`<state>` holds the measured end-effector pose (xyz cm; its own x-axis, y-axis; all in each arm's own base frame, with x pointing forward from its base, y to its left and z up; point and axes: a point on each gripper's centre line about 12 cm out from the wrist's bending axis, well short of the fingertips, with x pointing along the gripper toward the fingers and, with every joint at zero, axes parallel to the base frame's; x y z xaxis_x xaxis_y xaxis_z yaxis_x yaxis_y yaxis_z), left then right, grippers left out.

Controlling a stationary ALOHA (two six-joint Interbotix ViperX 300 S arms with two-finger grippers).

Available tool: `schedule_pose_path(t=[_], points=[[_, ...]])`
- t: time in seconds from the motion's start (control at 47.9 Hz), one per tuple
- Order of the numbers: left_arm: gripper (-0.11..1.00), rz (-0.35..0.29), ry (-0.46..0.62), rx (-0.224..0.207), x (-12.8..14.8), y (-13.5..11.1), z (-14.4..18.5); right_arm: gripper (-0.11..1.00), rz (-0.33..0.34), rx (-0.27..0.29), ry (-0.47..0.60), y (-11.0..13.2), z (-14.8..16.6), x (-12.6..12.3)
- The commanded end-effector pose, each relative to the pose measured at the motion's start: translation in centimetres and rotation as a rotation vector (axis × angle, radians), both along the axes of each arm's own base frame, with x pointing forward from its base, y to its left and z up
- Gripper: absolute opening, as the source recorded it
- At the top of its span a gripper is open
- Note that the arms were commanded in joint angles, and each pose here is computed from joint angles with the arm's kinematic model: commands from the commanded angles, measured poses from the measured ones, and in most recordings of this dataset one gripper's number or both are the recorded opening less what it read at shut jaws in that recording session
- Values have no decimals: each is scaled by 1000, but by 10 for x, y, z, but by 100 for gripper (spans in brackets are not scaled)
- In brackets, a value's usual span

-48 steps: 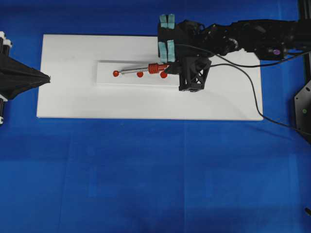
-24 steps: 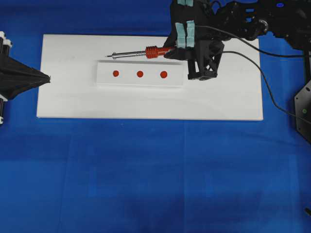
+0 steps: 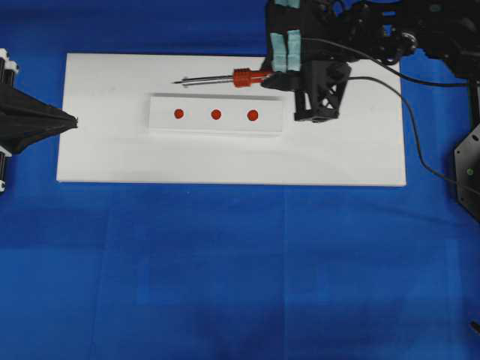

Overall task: Touch the tip of the soldering iron to the mark.
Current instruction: 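Raise the iron and shift it rightward above the strip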

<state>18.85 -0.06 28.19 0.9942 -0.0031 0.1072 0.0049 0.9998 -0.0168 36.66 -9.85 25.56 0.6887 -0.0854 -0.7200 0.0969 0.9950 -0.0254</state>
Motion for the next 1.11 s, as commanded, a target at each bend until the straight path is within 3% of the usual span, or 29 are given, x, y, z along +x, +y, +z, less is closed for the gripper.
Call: schedule_pose_path(t=[0.0,0.417,1.085], points=[[0,-2,-14,1,2,0,4,6,-12,-14,-41,0,16,-9],[0,-2,-20,1,2,0,5,6,-78,24,7,10,6,-54],[0,-2,-20,1,2,0,5,6,-81,27,23,10,3,-55]])
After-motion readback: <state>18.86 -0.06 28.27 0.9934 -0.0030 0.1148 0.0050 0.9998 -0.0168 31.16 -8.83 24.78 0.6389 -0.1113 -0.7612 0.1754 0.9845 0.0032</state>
